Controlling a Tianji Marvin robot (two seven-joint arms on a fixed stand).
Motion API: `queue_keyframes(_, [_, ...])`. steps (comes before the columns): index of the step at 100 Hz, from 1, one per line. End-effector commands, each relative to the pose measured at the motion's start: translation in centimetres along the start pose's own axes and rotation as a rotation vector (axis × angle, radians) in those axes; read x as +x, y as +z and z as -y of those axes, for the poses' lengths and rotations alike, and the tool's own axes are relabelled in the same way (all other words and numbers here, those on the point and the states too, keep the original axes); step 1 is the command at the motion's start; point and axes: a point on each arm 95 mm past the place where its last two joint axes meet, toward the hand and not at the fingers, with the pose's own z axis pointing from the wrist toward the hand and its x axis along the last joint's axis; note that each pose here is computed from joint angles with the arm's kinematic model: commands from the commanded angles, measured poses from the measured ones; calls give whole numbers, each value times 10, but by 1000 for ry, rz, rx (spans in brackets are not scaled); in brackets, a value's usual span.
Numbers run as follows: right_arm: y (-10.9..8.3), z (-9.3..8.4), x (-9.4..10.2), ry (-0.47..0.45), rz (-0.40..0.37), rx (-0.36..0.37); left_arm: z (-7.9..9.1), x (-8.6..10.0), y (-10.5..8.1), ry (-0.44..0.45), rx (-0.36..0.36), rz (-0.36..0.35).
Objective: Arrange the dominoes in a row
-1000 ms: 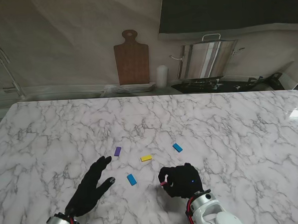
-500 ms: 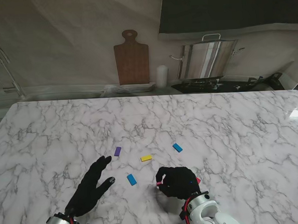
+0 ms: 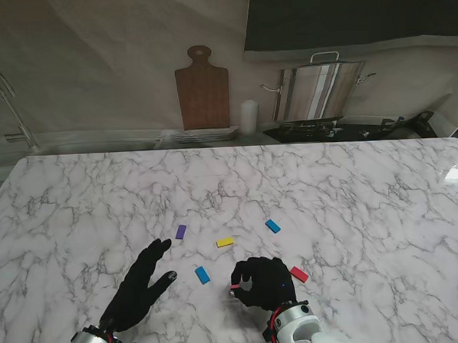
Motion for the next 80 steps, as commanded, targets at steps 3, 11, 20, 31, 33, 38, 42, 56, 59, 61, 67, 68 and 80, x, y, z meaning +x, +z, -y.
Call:
queue_keyframes(3, [-2,7,1,12,20,12,-3,0,-1,-7,-13,3])
queue_keyframes(11, [-4,11,3,10,24,9,-3,0,-1,-7,-13,3])
queue_keyframes(20, [-5,16,5,23,37,-4,-3,0,-1,-8,-14,3])
queue_keyframes(31, [-7,22,8,39,48,-17,-3,0,-1,-8,-15,3])
queue_keyframes(33, [-7,23,8,40,49,-18,-3,1,-1,-8,-15,3])
queue_keyframes(38, [-7,24,10,43,50,-21,-3,0,-1,-8,-15,3])
queue_keyframes(42, [-7,26,10,42,50,-22,-3,0,-1,-7,-15,4])
queue_keyframes(56, [-6,30,11,23,47,-23,-3,1,-1,-8,-14,3])
queue_keyframes(59, [-6,31,11,19,48,-23,-3,1,-1,-7,-14,3])
queue_keyframes(61, [-6,31,11,17,49,-23,-3,0,-1,-7,-13,3])
queue_keyframes(67, [-6,33,10,11,52,-24,-3,0,-1,-7,-13,3])
queue_keyframes(68, [-6,33,10,10,53,-25,-3,0,-1,-7,-13,3])
queue_keyframes(80, [-6,34,9,10,56,-25,-3,0,-1,-7,-13,3])
